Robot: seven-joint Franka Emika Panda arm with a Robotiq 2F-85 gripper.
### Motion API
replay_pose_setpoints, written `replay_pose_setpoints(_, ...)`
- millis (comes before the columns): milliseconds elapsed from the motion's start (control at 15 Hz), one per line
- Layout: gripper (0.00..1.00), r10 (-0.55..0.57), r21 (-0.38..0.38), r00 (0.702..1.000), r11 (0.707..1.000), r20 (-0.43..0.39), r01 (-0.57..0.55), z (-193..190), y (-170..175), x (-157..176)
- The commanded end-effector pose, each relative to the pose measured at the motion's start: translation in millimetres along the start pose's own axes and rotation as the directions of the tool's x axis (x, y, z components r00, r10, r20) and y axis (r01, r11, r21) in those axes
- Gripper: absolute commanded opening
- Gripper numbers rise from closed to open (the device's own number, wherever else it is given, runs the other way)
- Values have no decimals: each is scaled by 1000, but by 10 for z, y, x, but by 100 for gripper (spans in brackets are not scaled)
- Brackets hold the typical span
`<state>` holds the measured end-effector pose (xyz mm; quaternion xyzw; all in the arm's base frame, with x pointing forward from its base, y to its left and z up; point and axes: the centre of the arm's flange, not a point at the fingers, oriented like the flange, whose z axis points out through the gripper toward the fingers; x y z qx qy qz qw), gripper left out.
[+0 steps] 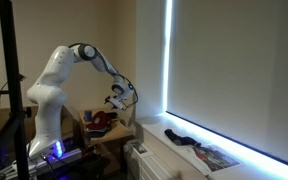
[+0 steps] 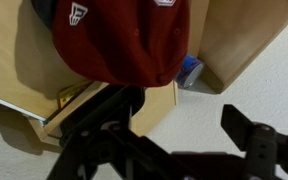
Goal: Put the maroon cap on top of the blue cap in the top drawer
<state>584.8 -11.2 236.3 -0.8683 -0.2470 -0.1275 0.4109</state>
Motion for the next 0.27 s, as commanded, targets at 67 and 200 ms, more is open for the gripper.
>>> replay_pose_setpoints(67, 100, 191, 63, 967, 977, 166, -204, -849, -578, -39)
replay_pose_setpoints(200, 100, 159, 43, 977, 985, 144, -167, -724, -499, 12)
